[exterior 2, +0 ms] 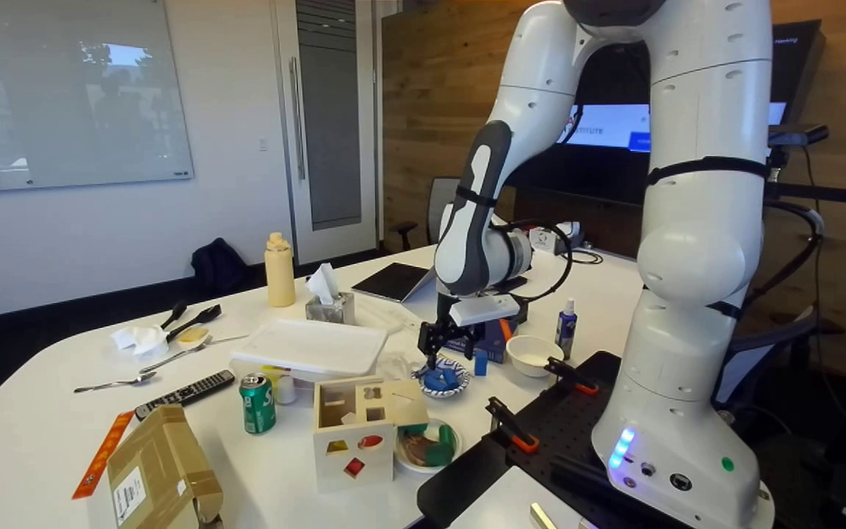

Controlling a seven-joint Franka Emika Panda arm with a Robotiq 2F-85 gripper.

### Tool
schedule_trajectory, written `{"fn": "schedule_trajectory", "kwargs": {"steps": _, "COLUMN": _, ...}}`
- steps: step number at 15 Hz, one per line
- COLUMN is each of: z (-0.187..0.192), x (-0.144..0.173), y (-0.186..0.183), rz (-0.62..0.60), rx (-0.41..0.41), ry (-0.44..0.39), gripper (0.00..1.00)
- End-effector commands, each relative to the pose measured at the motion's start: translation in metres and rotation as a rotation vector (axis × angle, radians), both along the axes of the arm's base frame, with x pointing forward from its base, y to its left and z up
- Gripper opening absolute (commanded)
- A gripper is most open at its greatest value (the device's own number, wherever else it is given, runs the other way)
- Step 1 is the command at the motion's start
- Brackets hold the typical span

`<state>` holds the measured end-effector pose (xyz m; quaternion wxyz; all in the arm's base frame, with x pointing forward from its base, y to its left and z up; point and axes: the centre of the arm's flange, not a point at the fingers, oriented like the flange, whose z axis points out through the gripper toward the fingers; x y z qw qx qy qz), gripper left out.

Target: Close the cube-shaped object

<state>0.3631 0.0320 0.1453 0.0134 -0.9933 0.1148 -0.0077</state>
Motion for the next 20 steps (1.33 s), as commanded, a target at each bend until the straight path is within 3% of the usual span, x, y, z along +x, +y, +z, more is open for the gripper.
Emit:
{"fn": "schedule_trajectory", "kwargs": {"steps": 1, "z": -0.024, "x": -0.042, "y": -0.003, "rz": -0.021, "rx": -0.021, "ry": 0.021, "gripper": 1.00}}
{"fn": "schedule_trajectory", "kwargs": {"steps": 10, "z": -0.052, "x": -0.053, "y": 0.023, "rz": -0.023, "rx": 0.028, "ry": 0.064, "gripper": 1.00}}
{"fn": "schedule_trajectory", "kwargs": {"steps": 20, "z": -0.052, "x": -0.039, "y": 0.054, "rz": -0.011, "rx": 0.098, "ry": -0.041, "gripper": 1.00}}
